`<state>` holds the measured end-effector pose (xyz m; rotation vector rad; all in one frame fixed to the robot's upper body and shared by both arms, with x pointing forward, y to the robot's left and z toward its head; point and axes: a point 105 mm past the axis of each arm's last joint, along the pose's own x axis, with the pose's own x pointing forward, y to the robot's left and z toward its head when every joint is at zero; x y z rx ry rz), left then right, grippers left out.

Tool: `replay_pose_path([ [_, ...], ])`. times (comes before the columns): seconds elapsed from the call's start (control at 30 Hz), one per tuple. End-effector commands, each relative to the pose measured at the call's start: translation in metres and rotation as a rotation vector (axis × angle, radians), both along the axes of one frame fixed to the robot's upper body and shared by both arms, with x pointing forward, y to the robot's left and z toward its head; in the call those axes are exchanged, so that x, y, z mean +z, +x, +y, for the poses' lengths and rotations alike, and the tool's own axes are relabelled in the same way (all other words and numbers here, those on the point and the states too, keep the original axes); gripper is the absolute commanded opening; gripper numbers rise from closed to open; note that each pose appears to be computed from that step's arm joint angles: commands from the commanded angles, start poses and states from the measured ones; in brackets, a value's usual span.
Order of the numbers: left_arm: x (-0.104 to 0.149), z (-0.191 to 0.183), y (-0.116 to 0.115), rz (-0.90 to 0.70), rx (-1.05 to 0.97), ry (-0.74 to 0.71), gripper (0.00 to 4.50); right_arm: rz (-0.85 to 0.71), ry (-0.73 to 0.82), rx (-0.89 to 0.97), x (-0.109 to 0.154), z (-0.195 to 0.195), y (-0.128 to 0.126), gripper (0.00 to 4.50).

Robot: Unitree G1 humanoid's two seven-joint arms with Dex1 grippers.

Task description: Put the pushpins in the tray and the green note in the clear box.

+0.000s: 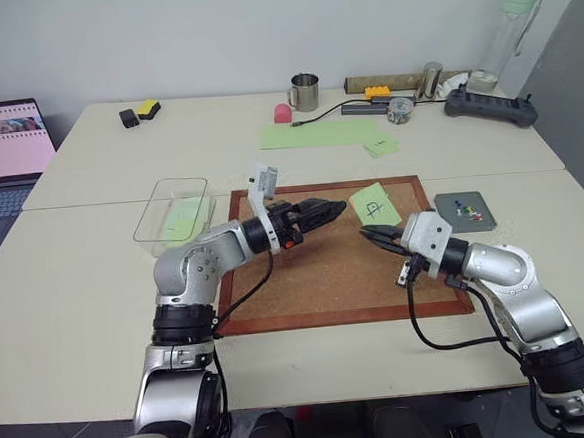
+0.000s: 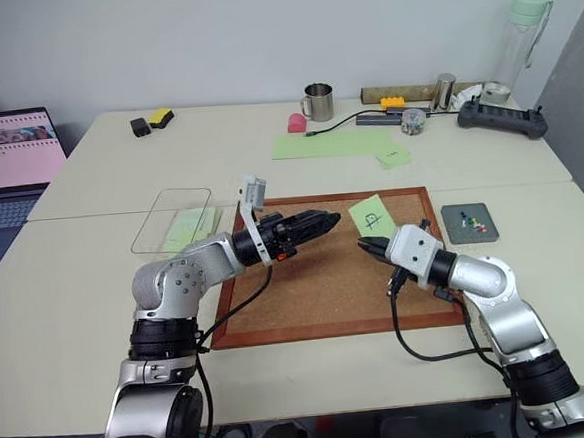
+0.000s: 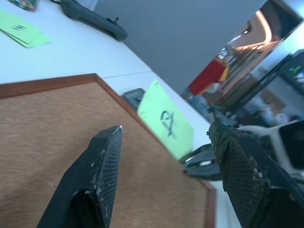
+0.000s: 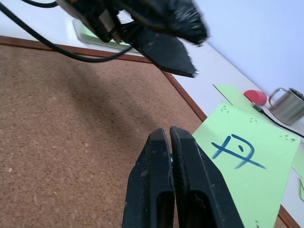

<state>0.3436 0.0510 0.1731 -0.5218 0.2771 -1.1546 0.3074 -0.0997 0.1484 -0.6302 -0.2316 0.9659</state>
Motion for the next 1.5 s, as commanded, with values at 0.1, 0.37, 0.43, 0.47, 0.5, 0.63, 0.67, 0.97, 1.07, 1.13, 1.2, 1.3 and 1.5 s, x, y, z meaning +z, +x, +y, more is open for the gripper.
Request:
replay_pose_path([
  [0.1,0.013,-0.013,-0.006,-0.004,-0.055,-0.052,3.05,-0.126,0.006,0.099,0.027,0.024,-0.011,0.0],
  [0.37,0.01,-0.02,-0.008,-0.009,-0.063,-0.049,3.05,-0.165,0.008,0.153,0.036,0.041,-0.019,0.0],
  [0.43,0.011,-0.021,-0.008,-0.017,-0.065,-0.054,3.05,-0.169,0.011,0.159,0.037,0.043,-0.019,0.0],
  [0.47,0.012,-0.021,-0.008,-0.018,-0.064,-0.06,3.05,-0.17,0.01,0.161,0.038,0.044,-0.019,0.0],
  [0.5,0.013,-0.021,-0.007,-0.019,-0.061,-0.065,2.88,-0.172,0.008,0.163,0.038,0.045,-0.02,0.0],
  [0.63,0.018,-0.019,-0.006,-0.03,-0.06,-0.084,2.31,-0.175,0.005,0.167,0.038,0.045,-0.02,0.0],
  [0.67,0.019,-0.019,-0.006,-0.032,-0.062,-0.085,2.04,-0.175,0.004,0.166,0.038,0.045,-0.019,0.0],
  [0.97,0.018,-0.018,-0.008,-0.051,-0.073,-0.078,0.46,-0.178,-0.001,0.157,0.038,0.042,-0.017,0.0],
  [1.07,0.019,-0.018,-0.007,-0.06,-0.073,-0.075,0.02,-0.179,-0.003,0.155,0.038,0.041,-0.017,0.0],
  [1.13,0.019,-0.017,-0.007,-0.069,-0.066,-0.07,0.02,-0.181,-0.004,0.152,0.038,0.04,-0.017,0.0],
  [1.2,0.018,-0.017,-0.005,-0.079,-0.057,-0.062,0.02,-0.182,-0.004,0.148,0.039,0.04,-0.016,0.0],
  [1.3,0.011,-0.016,0.002,-0.102,-0.017,-0.001,0.02,-0.182,-0.002,0.143,0.04,0.039,-0.016,0.0],
  [1.5,-0.017,-0.001,0.019,-0.24,0.082,0.203,0.02,-0.179,0.05,0.1,0.051,0.03,-0.015,0.0],
])
